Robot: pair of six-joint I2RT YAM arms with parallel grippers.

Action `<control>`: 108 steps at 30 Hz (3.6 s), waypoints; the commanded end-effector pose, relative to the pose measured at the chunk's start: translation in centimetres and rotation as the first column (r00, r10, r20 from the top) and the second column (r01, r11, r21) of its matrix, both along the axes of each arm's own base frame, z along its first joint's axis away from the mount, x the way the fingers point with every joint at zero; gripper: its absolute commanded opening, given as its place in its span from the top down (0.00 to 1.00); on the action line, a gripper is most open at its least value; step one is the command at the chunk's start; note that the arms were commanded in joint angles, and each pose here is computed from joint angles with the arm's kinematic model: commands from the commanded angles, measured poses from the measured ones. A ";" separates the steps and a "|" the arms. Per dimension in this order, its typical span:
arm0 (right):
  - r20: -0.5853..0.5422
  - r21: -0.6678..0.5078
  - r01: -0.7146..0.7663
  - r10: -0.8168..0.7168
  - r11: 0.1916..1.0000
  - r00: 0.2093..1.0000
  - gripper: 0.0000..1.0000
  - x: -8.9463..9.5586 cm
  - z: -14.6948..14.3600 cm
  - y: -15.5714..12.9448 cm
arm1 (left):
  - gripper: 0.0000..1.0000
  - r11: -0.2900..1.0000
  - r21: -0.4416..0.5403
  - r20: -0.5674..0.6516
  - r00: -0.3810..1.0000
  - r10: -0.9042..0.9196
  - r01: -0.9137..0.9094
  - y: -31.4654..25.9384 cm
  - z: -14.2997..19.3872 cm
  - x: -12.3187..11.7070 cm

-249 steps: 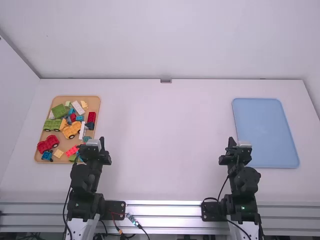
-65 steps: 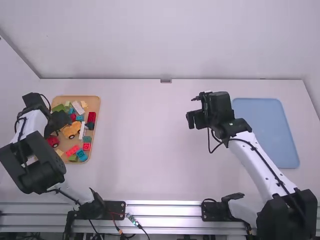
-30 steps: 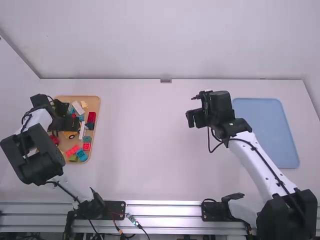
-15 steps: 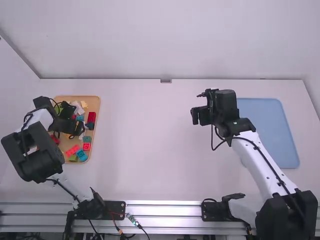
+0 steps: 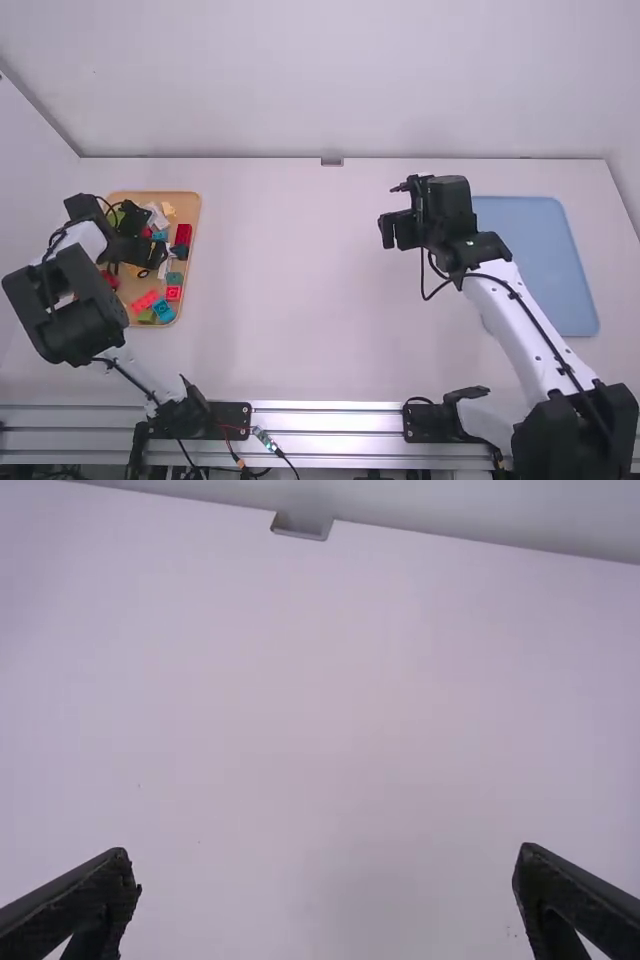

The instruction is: Assemble lego blocks to make yellow taxi

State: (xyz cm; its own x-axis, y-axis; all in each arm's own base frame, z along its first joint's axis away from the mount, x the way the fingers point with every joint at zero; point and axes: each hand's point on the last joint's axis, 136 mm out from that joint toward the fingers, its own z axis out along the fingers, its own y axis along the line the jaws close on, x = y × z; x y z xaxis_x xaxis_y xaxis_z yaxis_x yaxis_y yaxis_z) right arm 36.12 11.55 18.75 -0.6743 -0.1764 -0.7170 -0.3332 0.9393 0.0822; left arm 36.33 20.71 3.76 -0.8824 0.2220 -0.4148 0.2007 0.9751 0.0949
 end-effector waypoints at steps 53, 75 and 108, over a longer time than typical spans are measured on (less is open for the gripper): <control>0.081 -0.019 -0.011 0.013 1.000 0.997 0.01 0.9 2.9 1.3 | 0.14 0.982 -0.072 -0.128 0.978 0.163 -0.173 2.1 -1.6 -3.1; 0.081 -0.020 -0.013 0.014 1.000 0.997 0.01 0.9 2.9 1.3 | 0.04 0.995 -0.033 -0.106 0.990 0.092 -0.096 1.5 -3.7 -3.3; 0.081 -0.020 -0.012 0.014 1.000 0.997 0.01 0.9 2.9 1.3 | 0.27 0.999 -0.023 -0.012 0.999 0.034 -0.034 0.9 -4.8 -2.4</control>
